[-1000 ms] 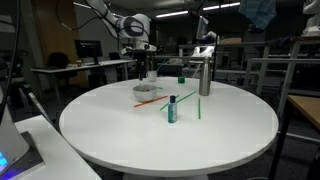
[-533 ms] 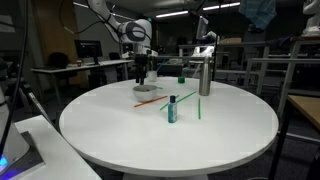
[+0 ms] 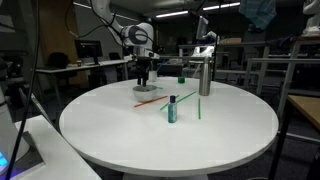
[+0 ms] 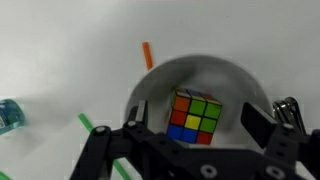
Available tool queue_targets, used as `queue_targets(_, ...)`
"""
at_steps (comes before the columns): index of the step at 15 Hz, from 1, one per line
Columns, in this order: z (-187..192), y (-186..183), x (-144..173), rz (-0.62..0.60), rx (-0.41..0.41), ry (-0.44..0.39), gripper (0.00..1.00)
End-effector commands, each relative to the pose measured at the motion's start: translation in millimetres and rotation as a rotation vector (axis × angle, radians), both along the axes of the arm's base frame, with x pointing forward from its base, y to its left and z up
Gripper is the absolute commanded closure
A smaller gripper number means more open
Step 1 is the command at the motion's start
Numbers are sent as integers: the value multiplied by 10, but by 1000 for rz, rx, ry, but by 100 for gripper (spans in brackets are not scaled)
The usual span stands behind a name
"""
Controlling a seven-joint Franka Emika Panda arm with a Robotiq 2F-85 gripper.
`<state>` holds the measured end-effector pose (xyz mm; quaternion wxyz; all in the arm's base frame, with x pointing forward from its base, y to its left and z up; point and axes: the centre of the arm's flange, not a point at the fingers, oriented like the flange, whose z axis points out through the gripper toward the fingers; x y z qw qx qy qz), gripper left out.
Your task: Take the Rubik's cube out of the bowl and put it on the table
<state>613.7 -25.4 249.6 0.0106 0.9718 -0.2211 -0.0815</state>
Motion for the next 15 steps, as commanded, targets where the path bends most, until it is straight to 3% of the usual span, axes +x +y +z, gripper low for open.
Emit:
queue_targets(1, -33, -26, 255, -11, 0, -5, 0)
queue_targets(8, -63, -65, 445, -134, -40, -21, 0)
queue_targets(15, -10, -71, 409, -246, -80, -28, 0)
